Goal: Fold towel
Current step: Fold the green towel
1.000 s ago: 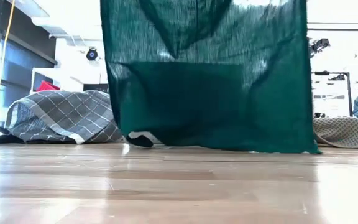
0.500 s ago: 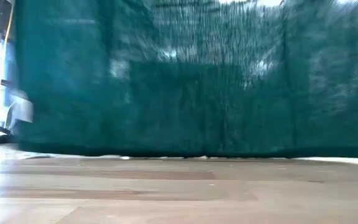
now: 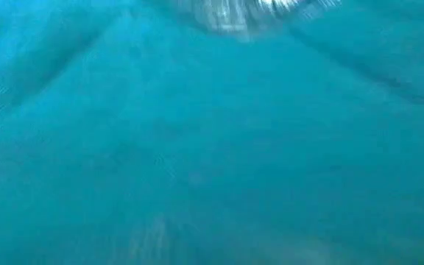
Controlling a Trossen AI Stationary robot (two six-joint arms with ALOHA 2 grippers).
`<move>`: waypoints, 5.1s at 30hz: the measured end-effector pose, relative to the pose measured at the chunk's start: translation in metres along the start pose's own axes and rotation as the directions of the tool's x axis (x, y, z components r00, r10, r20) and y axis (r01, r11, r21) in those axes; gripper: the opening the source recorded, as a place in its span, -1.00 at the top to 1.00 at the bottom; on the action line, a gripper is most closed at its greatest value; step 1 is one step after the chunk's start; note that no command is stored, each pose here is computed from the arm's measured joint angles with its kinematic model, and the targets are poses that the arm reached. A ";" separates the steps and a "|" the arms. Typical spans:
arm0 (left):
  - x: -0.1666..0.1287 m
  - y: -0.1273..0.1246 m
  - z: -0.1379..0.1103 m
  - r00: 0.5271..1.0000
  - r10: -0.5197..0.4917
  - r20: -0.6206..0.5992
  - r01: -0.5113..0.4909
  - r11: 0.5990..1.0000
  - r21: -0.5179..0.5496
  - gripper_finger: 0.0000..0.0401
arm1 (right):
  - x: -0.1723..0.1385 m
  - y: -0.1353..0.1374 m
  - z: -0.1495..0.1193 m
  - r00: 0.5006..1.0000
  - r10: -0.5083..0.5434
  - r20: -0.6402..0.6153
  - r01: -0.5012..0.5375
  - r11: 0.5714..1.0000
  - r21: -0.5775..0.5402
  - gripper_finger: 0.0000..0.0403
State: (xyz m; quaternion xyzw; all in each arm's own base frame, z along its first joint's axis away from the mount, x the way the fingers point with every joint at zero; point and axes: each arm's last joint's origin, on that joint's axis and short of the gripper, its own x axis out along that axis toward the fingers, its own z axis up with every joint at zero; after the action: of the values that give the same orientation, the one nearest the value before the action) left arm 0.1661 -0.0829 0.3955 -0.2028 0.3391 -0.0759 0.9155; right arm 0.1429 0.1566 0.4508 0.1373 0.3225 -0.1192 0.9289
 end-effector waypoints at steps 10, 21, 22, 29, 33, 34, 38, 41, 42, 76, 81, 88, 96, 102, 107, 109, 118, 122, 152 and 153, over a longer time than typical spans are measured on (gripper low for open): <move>0.054 0.054 -0.041 0.953 0.259 -0.159 -0.261 0.965 0.009 1.00 | 0.074 -0.032 -0.055 0.923 -0.325 -0.205 0.337 0.941 0.028 1.00; 0.069 0.114 -0.031 0.897 0.437 -0.064 -0.429 0.896 0.112 1.00 | 0.111 -0.083 -0.079 0.812 -0.563 -0.156 0.567 0.824 -0.025 1.00; 0.068 0.119 -0.029 0.891 0.451 -0.055 -0.445 0.890 0.098 1.00 | 0.111 -0.086 -0.079 0.809 -0.567 -0.156 0.571 0.821 -0.027 1.00; 0.066 0.128 -0.025 0.900 0.432 -0.066 -0.429 0.902 0.053 1.00 | 0.107 -0.092 -0.083 0.818 -0.526 -0.232 0.528 0.847 -0.059 1.00; 0.072 0.118 -0.029 0.932 0.345 -0.110 -0.343 0.939 0.034 1.00 | 0.107 -0.080 -0.087 0.858 -0.429 -0.284 0.421 0.903 -0.092 1.00; 0.075 0.114 -0.031 0.936 0.331 -0.123 -0.329 0.944 0.033 1.00 | 0.108 -0.076 -0.088 0.871 -0.394 -0.294 0.381 0.919 -0.103 1.00; 0.088 0.099 -0.039 0.938 0.301 -0.174 -0.296 0.954 0.058 1.00 | 0.116 -0.060 -0.099 0.914 -0.247 -0.323 0.230 0.969 -0.090 1.00; 0.100 0.089 -0.047 0.932 0.287 -0.221 -0.279 0.958 0.071 1.00 | 0.125 -0.051 -0.112 0.931 -0.149 -0.334 0.141 0.989 -0.047 1.00; 0.104 0.085 -0.049 0.929 0.282 -0.238 -0.273 0.959 0.070 1.00 | 0.128 -0.048 -0.118 0.930 -0.115 -0.350 0.110 0.993 -0.033 1.00; 0.204 0.024 -0.107 0.878 -0.006 -0.478 0.042 0.997 0.066 0.82 | 0.163 -0.018 -0.187 0.757 0.104 -0.645 -0.218 0.971 -0.100 0.86; 0.204 0.022 -0.106 0.873 -0.044 -0.487 0.061 0.998 0.019 0.49 | 0.165 -0.017 -0.190 0.722 0.104 -0.684 -0.224 0.971 -0.088 0.60; 0.198 0.023 -0.109 0.834 -0.076 -0.547 0.062 0.997 -0.046 0.13 | 0.165 -0.017 -0.187 0.724 0.107 -0.682 -0.148 0.989 -0.002 0.44; 0.197 0.040 -0.107 0.855 0.172 -0.488 -0.149 0.985 0.086 0.17 | 0.181 -0.033 -0.180 0.752 0.044 -0.658 0.237 0.913 0.332 0.52; 0.197 0.051 -0.101 0.856 0.253 -0.450 -0.202 0.966 0.159 0.33 | 0.189 -0.054 -0.188 0.728 -0.080 -0.681 0.572 0.618 0.539 0.55; 0.195 0.047 -0.106 0.847 0.286 -0.448 -0.210 0.954 0.213 0.36 | 0.194 -0.056 -0.191 0.718 -0.102 -0.688 0.634 0.502 0.588 0.55; 0.195 0.045 -0.109 0.839 0.295 -0.456 -0.207 0.950 0.235 0.35 | 0.197 -0.056 -0.194 0.704 -0.122 -0.700 0.660 0.478 0.580 0.55; 0.191 0.038 -0.120 0.814 0.351 -0.463 -0.225 0.925 0.305 0.28 | 0.223 -0.056 -0.214 0.567 -0.183 -0.803 0.791 0.393 0.469 0.55; 0.191 0.036 -0.122 0.813 0.348 -0.467 -0.216 0.925 0.312 0.28 | 0.228 -0.053 -0.214 0.570 -0.157 -0.807 0.785 0.394 0.478 0.55; 0.196 0.040 -0.142 0.838 0.332 -0.434 -0.214 0.930 0.298 0.28 | 0.232 -0.051 -0.217 0.621 -0.192 -0.760 0.751 0.423 0.507 0.69; 0.199 0.044 -0.147 0.847 0.321 -0.423 -0.211 0.934 0.287 0.28 | 0.232 -0.051 -0.217 0.619 -0.191 -0.762 0.750 0.431 0.502 0.82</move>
State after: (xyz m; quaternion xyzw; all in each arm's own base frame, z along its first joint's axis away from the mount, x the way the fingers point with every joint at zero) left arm 0.2214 -0.1448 0.1587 -0.0222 0.5616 -0.0325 0.8265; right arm 0.1812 0.1507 0.1315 0.4585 0.5359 -0.4709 0.5300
